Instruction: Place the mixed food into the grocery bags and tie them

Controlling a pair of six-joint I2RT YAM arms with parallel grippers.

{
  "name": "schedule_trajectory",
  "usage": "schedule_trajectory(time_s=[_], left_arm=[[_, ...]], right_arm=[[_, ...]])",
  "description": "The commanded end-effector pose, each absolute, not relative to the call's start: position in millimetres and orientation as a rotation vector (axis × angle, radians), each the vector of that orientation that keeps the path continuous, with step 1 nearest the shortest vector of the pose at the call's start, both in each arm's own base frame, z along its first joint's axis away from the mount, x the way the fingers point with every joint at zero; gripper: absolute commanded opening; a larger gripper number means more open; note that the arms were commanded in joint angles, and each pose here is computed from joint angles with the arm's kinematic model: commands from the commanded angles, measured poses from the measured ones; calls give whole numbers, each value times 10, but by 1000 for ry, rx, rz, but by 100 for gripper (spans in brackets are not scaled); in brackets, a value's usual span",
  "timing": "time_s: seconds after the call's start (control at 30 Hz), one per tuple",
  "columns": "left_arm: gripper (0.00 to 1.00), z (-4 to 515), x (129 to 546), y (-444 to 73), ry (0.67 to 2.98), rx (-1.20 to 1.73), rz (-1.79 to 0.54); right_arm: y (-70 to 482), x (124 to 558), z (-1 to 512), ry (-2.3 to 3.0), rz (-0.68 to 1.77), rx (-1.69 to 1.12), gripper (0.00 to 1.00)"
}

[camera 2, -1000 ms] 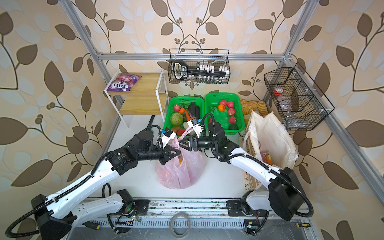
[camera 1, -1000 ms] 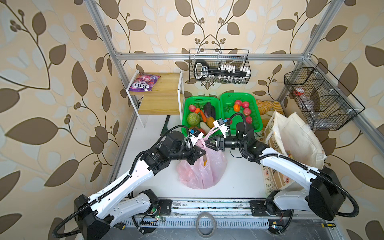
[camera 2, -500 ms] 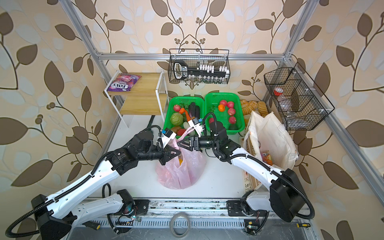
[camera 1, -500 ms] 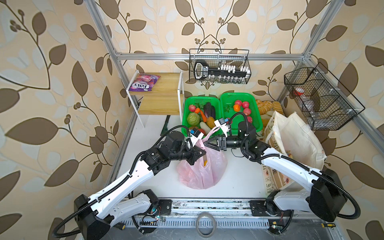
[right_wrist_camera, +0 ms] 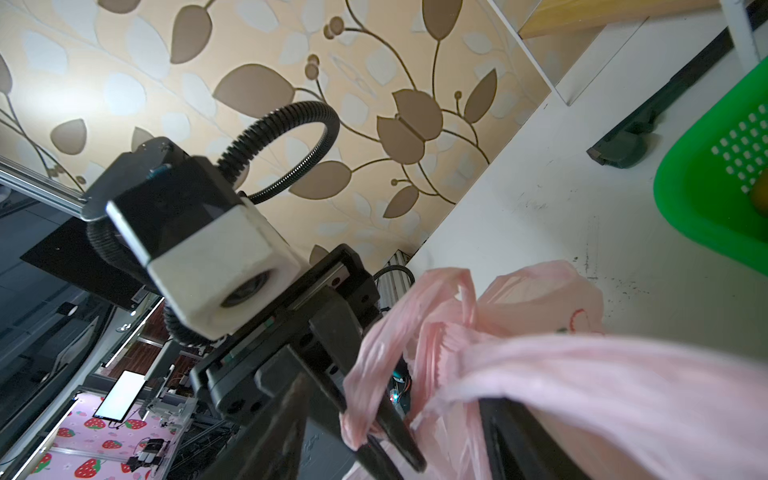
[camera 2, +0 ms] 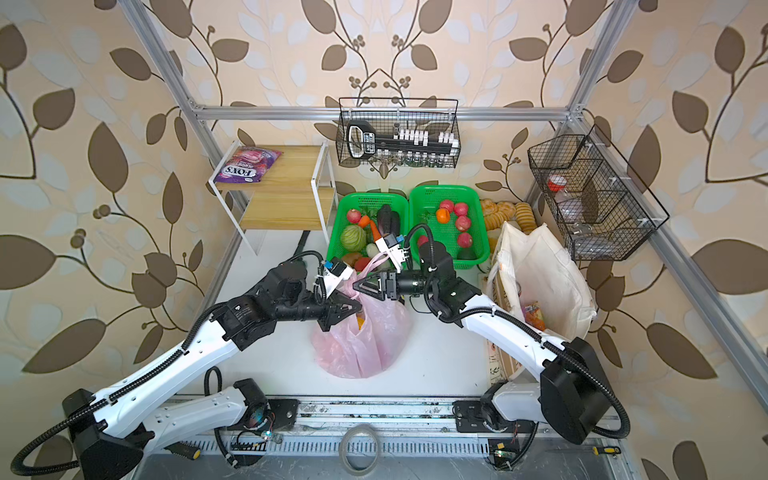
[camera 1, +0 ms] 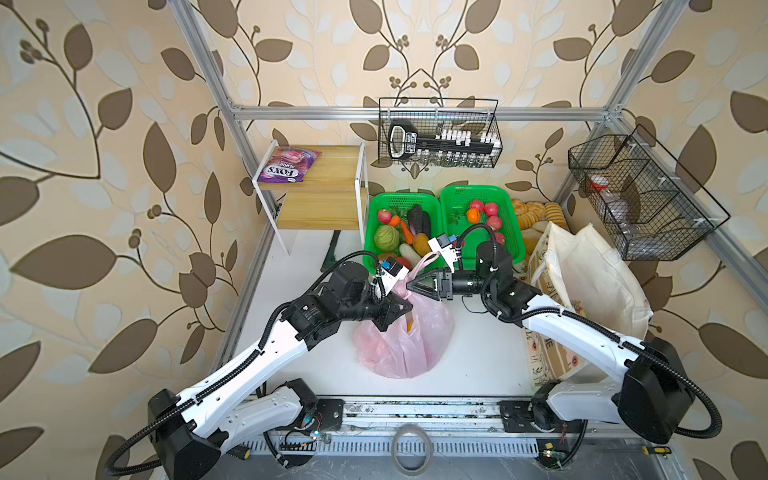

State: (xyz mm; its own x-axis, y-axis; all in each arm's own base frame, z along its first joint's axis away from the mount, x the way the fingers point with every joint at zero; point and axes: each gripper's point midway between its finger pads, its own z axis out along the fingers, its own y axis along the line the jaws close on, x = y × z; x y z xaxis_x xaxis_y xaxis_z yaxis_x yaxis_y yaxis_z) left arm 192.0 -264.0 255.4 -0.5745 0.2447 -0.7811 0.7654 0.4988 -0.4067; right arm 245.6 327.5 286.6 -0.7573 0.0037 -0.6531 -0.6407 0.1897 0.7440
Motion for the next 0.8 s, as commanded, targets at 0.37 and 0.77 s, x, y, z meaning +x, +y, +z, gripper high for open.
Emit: schedule_trajectory(time_s=[0.37, 0.77], left_arm=[[11, 2627, 1761, -2693, 2005, 964, -1070], [14, 2565, 1762, -2686, 2028, 974, -1054]], right_arm=[[3406, 2551, 2817, 1961, 1507, -657, 65], [3432, 2555, 2878, 1933, 1531, -674, 16]])
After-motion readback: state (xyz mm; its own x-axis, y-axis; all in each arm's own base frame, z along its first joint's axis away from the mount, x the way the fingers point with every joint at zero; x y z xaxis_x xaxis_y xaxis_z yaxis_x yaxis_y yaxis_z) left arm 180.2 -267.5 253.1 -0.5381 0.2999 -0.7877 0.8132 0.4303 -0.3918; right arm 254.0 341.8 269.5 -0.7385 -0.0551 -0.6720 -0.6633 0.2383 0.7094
